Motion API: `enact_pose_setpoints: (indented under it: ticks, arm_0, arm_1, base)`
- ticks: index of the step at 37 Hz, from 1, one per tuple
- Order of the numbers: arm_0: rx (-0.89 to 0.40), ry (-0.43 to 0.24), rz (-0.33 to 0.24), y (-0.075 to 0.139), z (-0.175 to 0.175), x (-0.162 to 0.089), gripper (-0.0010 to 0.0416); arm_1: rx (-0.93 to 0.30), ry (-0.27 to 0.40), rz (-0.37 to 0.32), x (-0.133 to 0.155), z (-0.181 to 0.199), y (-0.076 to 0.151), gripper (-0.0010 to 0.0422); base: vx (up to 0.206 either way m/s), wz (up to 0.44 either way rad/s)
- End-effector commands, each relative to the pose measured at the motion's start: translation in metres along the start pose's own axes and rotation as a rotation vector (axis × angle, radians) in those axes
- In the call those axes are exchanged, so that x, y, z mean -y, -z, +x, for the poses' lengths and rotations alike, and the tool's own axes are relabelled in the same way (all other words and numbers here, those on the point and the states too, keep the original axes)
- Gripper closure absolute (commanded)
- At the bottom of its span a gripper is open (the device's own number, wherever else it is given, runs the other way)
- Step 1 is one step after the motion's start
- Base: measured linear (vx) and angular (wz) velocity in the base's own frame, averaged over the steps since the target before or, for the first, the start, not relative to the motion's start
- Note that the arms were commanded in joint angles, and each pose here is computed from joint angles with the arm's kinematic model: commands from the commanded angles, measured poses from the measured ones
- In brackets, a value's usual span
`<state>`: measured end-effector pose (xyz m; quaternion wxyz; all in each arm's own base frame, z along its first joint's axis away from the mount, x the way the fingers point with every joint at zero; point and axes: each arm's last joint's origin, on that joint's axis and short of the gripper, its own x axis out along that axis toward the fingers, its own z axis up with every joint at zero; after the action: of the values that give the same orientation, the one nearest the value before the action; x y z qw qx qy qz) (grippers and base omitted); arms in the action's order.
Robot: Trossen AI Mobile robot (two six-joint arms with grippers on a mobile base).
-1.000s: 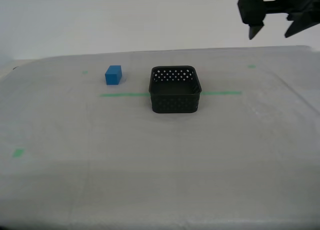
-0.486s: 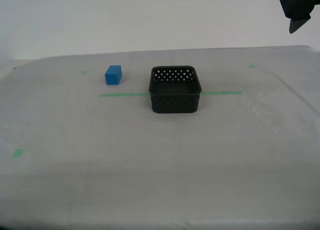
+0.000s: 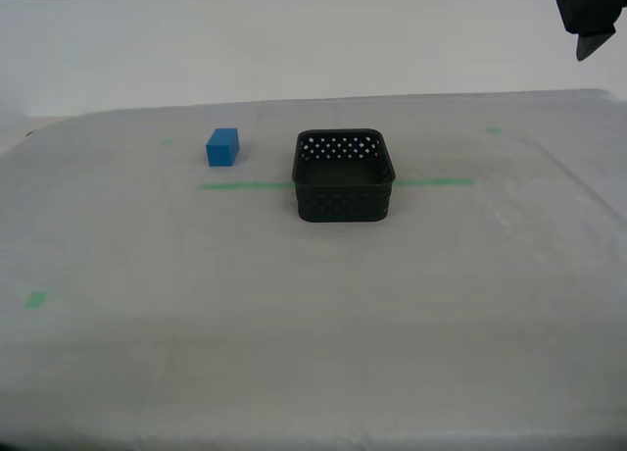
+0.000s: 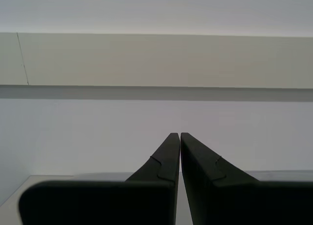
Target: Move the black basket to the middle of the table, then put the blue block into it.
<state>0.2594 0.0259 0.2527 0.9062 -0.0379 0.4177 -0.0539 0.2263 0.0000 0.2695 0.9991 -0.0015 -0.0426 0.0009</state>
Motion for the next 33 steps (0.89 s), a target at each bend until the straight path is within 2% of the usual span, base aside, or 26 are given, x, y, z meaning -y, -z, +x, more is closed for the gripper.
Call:
enact_pose_setpoints:
  ticks: [1, 33]
  arm_0:
    - [0.013, 0.003, 0.001, -0.0014, -0.0002, -0.0001, 0.0007]
    - [0.013, 0.003, 0.001, -0.0013, -0.0001, -0.0001, 0.0007]
  arm_1:
    - [0.007, 0.0, 0.003, 0.0001, 0.0001, -0.001, 0.0412]
    - [0.007, -0.001, 0.003, 0.0, 0.0001, -0.001, 0.0412]
  base:
    - [0.0, 0.0]
    - [0.0, 0.0]
